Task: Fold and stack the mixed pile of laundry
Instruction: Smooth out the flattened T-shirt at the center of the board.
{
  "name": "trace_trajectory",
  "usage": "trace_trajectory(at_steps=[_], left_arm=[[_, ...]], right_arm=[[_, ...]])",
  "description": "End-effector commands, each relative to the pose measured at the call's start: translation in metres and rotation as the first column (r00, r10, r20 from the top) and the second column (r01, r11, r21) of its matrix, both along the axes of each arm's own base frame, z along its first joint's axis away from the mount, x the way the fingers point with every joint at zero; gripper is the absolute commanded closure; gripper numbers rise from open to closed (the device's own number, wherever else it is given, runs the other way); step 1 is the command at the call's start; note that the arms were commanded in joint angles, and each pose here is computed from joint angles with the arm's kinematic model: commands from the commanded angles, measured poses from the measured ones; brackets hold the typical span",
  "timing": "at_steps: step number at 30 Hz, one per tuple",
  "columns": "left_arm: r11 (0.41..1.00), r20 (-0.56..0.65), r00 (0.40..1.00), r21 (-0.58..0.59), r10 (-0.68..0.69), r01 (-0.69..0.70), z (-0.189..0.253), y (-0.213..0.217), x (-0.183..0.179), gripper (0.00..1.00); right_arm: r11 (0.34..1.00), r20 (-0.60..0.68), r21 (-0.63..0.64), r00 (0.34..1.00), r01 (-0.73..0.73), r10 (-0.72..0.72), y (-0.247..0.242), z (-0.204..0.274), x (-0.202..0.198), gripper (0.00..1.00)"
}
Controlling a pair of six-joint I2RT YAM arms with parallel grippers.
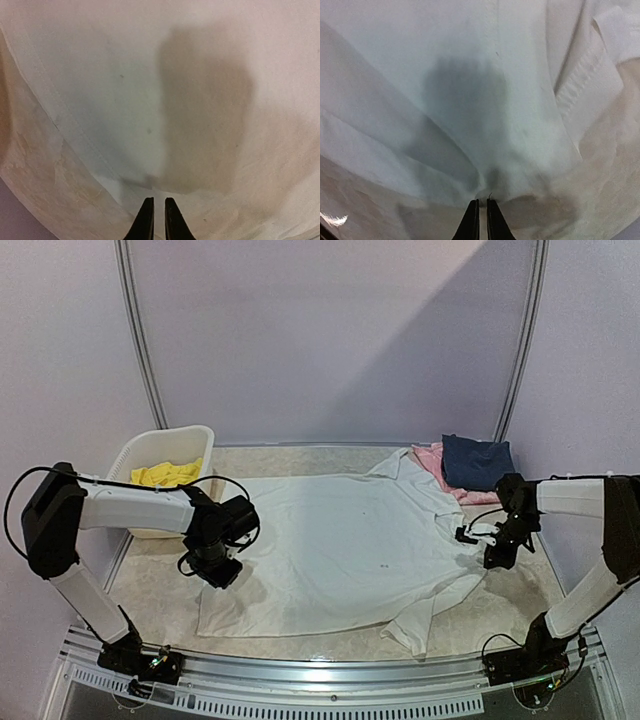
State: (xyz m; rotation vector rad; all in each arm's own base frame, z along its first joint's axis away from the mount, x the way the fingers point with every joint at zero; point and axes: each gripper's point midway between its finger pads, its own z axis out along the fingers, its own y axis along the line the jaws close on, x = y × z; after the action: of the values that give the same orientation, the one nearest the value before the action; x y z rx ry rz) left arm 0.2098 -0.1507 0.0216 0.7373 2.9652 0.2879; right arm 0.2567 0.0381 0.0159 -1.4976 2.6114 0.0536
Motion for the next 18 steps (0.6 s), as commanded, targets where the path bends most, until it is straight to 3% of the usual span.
trace_trajectory(at_steps=[1,7,11,18], left_arm=[[1.0,0.086,0.996,-0.029,-0.005,0.008,0.025,-0.008,0.013,0.9],[0.973,0.241,0.969,-0.205,-0.05,0.101,0.087,-0.056,0.025,0.86],[0.942,0.212,0.974,-0.305,-0.079,0.143,0.093,-0.088,0.009,0.86],[0.881,0.15,0.963,-0.391,-0.223,0.265,0.076,-0.145,-0.035,0.85]], right_arm=[[1.0,0.042,-0.021,0.999,-0.011,0.012,-0.011,0.031,-0.001,0.91],[0.96,0.091,0.243,0.989,-0.139,0.12,0.056,0.095,-0.037,0.72],[0.912,0.117,0.255,0.947,-0.32,0.3,0.095,0.091,-0.075,0.72],[0.867,0.046,0.22,0.892,-0.448,0.449,0.112,0.048,-0.099,0.72]])
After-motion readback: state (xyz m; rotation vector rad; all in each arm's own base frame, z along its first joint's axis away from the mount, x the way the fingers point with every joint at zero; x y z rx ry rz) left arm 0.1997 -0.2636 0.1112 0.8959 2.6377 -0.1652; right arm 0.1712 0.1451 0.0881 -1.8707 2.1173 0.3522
